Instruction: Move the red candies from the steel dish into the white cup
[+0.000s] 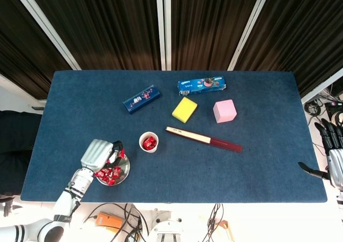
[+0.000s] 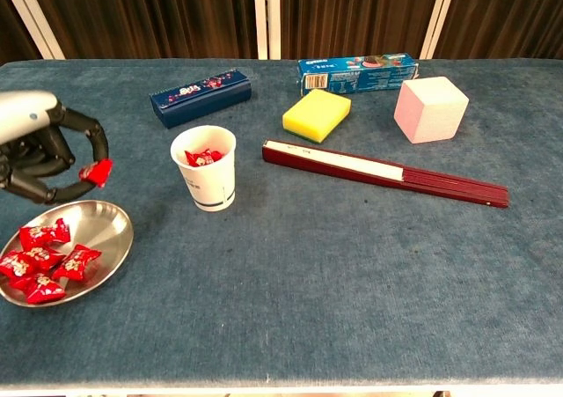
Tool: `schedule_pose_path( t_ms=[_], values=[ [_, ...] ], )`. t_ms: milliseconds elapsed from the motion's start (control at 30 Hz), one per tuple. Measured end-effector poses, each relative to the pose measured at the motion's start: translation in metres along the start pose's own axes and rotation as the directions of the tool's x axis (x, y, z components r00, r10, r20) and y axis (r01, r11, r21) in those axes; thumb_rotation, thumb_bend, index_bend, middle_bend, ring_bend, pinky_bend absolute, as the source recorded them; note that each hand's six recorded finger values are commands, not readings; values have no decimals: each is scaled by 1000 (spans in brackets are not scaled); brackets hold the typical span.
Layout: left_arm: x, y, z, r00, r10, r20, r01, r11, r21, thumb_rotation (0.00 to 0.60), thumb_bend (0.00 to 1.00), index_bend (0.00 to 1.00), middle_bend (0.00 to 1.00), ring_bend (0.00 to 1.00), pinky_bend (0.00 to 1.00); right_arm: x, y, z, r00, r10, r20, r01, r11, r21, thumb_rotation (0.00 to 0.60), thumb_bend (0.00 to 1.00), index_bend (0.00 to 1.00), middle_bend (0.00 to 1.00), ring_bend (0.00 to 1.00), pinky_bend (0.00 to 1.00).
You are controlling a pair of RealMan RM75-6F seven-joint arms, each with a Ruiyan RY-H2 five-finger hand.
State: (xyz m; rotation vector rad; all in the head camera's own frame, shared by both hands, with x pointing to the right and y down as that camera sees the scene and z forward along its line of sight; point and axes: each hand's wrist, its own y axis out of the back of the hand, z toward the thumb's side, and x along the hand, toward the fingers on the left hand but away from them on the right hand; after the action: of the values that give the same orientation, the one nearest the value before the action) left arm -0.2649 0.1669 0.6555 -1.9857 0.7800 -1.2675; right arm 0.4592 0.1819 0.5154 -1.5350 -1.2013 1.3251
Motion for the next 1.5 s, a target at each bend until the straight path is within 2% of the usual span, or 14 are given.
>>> schedule_pose_path(
  t_ms=[133, 267, 467, 667, 833, 1100, 1267, 1333, 1500],
  values=[
    [15, 23, 16, 998, 52, 48, -51, 998, -25, 600, 357, 552, 933, 883, 902, 1, 0, -1, 1000, -1, 3, 1, 1000, -4, 600, 119, 0, 6, 0, 2],
    [34, 31, 37, 994, 40, 102, -36, 999, -36, 600, 354, 552, 933, 883, 902, 2, 0, -4, 1000, -3, 7, 3, 1000, -6, 600, 119, 0, 6, 0, 1],
    [61, 24, 56, 992, -20, 121, 24, 999, -34, 600, 347, 543, 933, 883, 903, 4, 0, -10, 1000, -3, 22, 3, 1000, -9, 600, 119, 0, 6, 0, 2],
    [72, 16, 63, 993, -48, 107, 49, 999, -7, 600, 289, 455, 933, 883, 902, 4, -2, -13, 1000, 3, 29, -3, 1000, -14, 600, 120, 0, 6, 0, 1],
    [72, 16, 62, 994, -44, 98, 45, 999, -2, 600, 224, 380, 933, 883, 902, 1, -3, -12, 1000, 6, 25, -6, 1000, -16, 600, 120, 0, 6, 0, 1],
    [61, 25, 51, 997, 0, 79, -1, 1000, 12, 600, 199, 353, 933, 883, 902, -1, -3, -8, 1000, 6, 13, -6, 1000, -13, 600, 119, 0, 6, 0, 1],
    [37, 32, 22, 999, 35, 13, -35, 999, 15, 600, 212, 372, 933, 883, 902, -3, -3, -6, 1000, 5, 5, -5, 1000, -11, 600, 120, 0, 6, 0, 1],
    [25, 29, 8, 999, 34, -20, -33, 999, 18, 600, 213, 384, 933, 883, 902, -4, -3, -5, 1000, 7, 2, -7, 1000, -10, 600, 119, 0, 6, 0, 1],
    [-9, 6, -27, 994, -13, -107, 19, 998, 55, 600, 212, 409, 933, 883, 902, -6, -6, 0, 1000, 14, -13, -14, 1000, -11, 600, 120, 0, 6, 0, 1]
  ],
)
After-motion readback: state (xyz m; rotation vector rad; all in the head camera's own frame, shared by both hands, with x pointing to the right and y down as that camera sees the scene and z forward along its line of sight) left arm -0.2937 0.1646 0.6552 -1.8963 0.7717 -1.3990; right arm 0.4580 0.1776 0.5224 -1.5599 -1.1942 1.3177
